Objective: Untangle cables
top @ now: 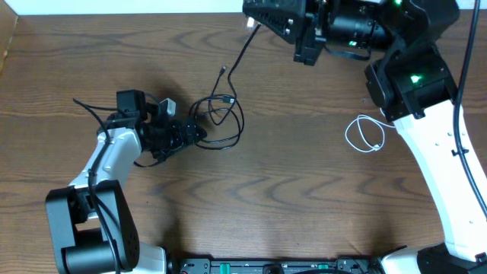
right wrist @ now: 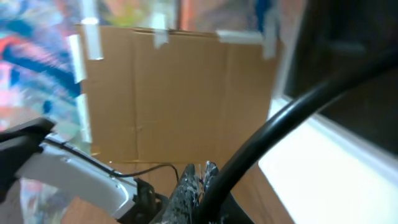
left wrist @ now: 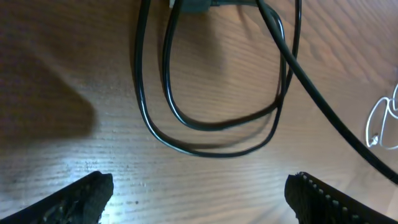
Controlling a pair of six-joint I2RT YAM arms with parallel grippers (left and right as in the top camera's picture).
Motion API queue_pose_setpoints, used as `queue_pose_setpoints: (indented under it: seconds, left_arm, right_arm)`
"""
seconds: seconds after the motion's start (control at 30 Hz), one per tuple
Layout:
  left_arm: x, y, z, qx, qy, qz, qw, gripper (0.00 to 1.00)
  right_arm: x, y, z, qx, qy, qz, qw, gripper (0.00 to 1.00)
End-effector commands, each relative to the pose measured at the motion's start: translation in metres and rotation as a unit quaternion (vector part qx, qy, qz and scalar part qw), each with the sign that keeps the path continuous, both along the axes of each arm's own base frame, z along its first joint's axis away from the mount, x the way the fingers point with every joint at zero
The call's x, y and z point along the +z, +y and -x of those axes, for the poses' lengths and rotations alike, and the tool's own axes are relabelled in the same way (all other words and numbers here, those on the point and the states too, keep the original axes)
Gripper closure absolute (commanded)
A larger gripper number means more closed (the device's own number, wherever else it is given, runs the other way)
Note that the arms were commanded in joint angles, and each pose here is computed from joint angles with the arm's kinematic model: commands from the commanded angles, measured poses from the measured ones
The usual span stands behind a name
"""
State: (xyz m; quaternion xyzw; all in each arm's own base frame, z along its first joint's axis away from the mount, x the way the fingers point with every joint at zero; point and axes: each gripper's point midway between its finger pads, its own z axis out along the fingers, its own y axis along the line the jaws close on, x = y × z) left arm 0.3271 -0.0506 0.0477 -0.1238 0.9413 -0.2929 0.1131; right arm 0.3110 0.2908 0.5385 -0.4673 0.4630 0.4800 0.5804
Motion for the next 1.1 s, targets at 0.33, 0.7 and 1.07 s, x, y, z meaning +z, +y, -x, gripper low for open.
queue_pose_setpoints:
  seconds: [0.33, 0.7, 1.07]
  left_arm:
    - [-0.022, 0.016, 0.009, 0.046, 0.035, -0.041, 0.997, 0.07]
    - [-0.022, 0.016, 0.009, 0.045, 0.035, -0.041, 0.998, 0.07]
    - [-0.022, 0.016, 0.009, 0.045, 0.035, -0.041, 0.998, 0.07]
  right_arm:
    - [0.052, -0.048, 0.015, -0.002, -0.072, -0.053, 0.996, 0.99]
    - [0.030, -0.153, -0.105, -0.253, 0.196, -0.142, 0.937, 0.99]
    - [-0.115, -0.217, -0.157, -0.457, 0.342, 0.010, 0.821, 0.99]
